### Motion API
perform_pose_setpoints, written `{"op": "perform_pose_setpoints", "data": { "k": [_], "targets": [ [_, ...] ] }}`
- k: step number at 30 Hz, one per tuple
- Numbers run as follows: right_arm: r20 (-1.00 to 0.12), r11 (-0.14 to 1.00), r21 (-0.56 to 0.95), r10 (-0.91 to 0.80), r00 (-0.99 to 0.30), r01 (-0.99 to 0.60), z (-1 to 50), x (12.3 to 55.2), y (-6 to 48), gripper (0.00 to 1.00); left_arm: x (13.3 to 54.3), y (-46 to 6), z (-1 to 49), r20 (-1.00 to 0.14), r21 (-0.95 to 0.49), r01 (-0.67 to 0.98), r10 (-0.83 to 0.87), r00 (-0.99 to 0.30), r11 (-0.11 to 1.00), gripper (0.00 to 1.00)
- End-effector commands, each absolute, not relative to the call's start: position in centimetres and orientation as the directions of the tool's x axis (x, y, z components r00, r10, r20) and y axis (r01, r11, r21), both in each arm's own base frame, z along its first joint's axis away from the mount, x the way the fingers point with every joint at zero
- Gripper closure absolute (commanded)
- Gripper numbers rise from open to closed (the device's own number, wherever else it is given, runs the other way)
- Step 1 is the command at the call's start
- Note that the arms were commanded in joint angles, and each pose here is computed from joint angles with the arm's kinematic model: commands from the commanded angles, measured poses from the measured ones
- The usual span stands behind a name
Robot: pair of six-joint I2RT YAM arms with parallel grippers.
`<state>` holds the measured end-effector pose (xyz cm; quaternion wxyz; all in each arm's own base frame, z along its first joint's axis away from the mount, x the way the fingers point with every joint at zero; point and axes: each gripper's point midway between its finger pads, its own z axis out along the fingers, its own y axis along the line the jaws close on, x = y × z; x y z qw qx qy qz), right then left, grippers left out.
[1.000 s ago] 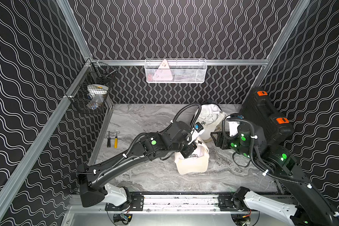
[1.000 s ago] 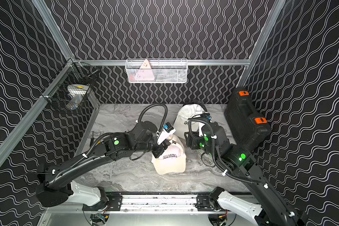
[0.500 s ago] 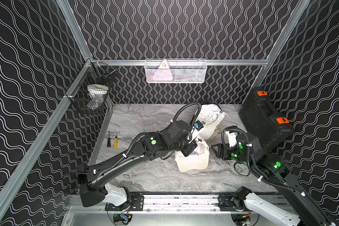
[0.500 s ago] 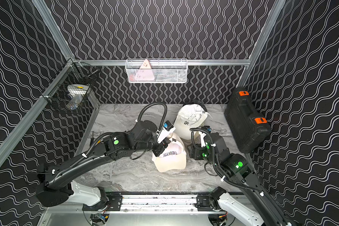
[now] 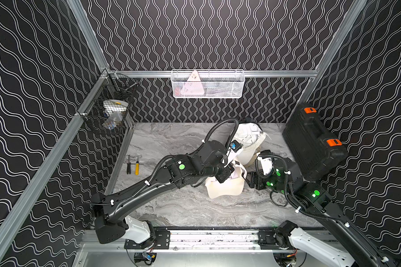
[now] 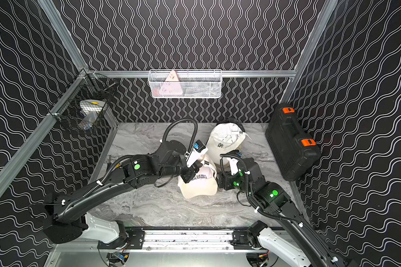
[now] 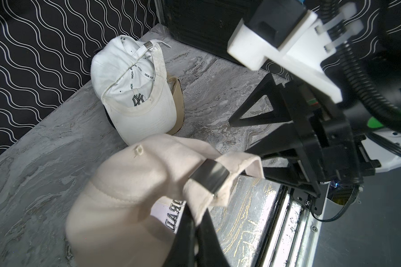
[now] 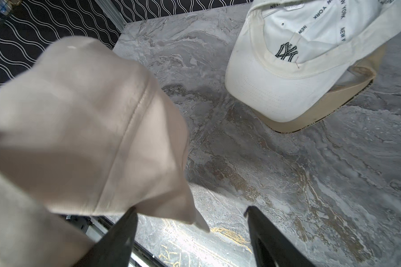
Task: Open the adjustable buckle of the baseball cap
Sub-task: Open the adjustable buckle on the baseball cap, then pull the adjustable strap on the baseball cap.
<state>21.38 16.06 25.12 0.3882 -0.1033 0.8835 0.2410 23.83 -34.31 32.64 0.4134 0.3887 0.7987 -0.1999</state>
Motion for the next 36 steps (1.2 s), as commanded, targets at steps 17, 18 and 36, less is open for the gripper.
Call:
{"op": "perform_pose_setpoints", "data": {
  "k": [17,18,36],
  "targets": [
    [-0.846,0.815,0.343,0.051,-0.530,-0.468,28.3,22.9,17.8,0.30,23.1,-34.9,34.0,-0.834,-0.028,0.809,0.432,-0.343,0.588,1.00],
    [-0.853,0.819,0.337,0.056,-0.520,-0.465,28.6,23.1,17.7,0.35,23.0,-34.9,34.0,-0.834,-0.033,0.810,0.430,-0.345,0.586,1.00],
    [-0.891,0.742,0.379,0.130,-0.435,-0.553,31.9,22.2,18.6,1.00,22.0,-34.6,32.4,-0.808,-0.042,0.832,0.471,-0.354,0.553,1.00]
  ]
}}
